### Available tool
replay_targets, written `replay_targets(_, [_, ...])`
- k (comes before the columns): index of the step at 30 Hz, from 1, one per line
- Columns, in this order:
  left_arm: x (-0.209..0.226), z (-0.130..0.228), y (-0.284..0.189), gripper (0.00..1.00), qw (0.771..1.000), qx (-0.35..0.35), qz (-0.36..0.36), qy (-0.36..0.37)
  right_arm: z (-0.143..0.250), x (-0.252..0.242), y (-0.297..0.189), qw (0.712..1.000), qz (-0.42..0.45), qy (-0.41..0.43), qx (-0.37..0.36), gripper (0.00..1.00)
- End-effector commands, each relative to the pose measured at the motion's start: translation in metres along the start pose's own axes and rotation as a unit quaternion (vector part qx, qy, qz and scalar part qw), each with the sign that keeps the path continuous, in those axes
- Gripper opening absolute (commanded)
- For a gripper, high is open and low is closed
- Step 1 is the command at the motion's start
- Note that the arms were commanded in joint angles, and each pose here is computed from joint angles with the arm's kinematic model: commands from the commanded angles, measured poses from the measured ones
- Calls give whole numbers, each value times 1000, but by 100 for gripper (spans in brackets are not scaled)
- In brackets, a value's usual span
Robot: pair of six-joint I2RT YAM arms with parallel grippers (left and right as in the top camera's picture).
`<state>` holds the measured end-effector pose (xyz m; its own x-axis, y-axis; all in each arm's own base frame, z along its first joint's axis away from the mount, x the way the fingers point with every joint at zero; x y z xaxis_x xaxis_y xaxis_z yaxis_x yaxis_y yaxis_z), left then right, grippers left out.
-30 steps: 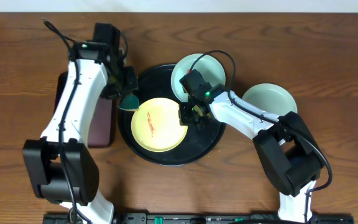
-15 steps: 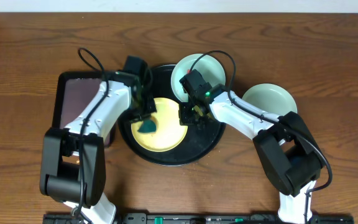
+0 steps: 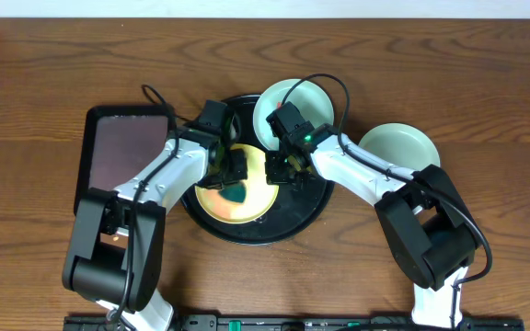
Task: Clean dirty plates on tray and stack at the side
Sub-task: 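Scrub the yellow plate with the sponge in the left gripper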
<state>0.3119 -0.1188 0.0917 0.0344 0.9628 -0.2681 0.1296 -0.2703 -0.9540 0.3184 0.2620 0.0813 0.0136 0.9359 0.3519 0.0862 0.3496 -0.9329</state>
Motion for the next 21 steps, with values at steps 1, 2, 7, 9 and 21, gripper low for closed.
replay_targets(1, [-2,2,8,7,1000,1,-3,18,-4,-2,4,1000,9,10,-6,1])
replay_targets(2, [5,0,7,7,999,-10,-39,-4,-4,-2,4,1000,9,10,-6,1])
replay_targets(7, [47,5,-4,7,959,-58,-236,-147,-4,-2,4,1000,9,10,-6,1])
replay_targets(9, [51,10,-6,7,953,-49,-254,-159,-4,-2,4,1000,9,10,-6,1])
replay_targets(21, [-8,29,-3,7,991,105,62,60,-8,-5,3,1000,5,17,-5,1])
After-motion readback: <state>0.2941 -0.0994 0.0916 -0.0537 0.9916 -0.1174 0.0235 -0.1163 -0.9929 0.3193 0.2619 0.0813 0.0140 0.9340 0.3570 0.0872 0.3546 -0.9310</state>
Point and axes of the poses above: each gripper's point midway between its finger pads, its own y axis out along the fingers, its own x axis along the line the jaws close on, z = x × y, the point moved 8 cm from there along -y, back along the fingers, and after that the axes turned 6 degrees about y, right-handed, at the moved point
